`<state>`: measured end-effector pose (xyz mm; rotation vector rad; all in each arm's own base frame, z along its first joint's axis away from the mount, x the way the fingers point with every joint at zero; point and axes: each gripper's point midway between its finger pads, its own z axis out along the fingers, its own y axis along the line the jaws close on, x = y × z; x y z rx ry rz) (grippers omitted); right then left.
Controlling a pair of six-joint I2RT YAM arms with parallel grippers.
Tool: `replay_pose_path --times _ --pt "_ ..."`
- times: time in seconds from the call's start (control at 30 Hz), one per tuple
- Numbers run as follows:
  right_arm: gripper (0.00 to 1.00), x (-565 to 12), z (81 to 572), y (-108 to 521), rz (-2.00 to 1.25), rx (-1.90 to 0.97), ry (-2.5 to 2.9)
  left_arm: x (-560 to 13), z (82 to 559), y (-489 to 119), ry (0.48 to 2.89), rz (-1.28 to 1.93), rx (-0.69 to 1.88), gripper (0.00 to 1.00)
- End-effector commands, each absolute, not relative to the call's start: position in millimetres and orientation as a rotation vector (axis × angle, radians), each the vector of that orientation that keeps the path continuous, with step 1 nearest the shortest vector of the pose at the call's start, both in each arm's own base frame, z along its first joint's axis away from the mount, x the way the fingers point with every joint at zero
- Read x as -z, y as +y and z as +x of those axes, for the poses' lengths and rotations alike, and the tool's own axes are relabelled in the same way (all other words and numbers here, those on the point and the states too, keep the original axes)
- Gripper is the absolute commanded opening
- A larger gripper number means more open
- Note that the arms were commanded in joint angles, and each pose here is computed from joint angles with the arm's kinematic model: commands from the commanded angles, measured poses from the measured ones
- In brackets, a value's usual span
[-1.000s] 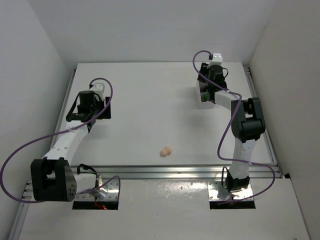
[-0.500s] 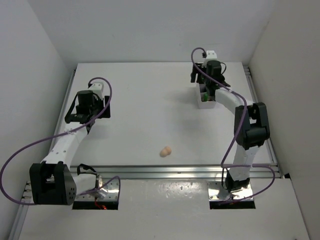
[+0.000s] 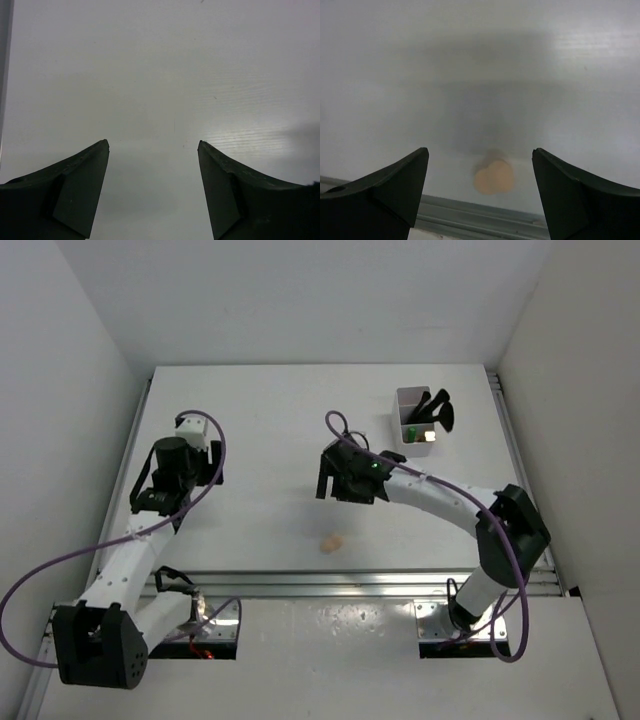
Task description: Organize the makeup
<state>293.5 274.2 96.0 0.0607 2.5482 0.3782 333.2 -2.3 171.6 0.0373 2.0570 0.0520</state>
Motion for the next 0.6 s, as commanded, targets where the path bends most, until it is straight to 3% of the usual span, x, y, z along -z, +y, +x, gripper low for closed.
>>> replay_pose_path --times 0.0,0.3,0.57 --pt "0.85 -79 264 248 0.439 -0.168 2.612 -190 330 -6 1.949 0.050 -0.078 0.78" --pt "0.85 -30 193 262 0.723 -0.049 2.738 -178 309 -23 1.941 0.075 -0.067 0.79" --pt "0.79 3 197 267 0.805 -0.147 2.675 -169 300 -31 1.957 0.078 -0.047 0.79"
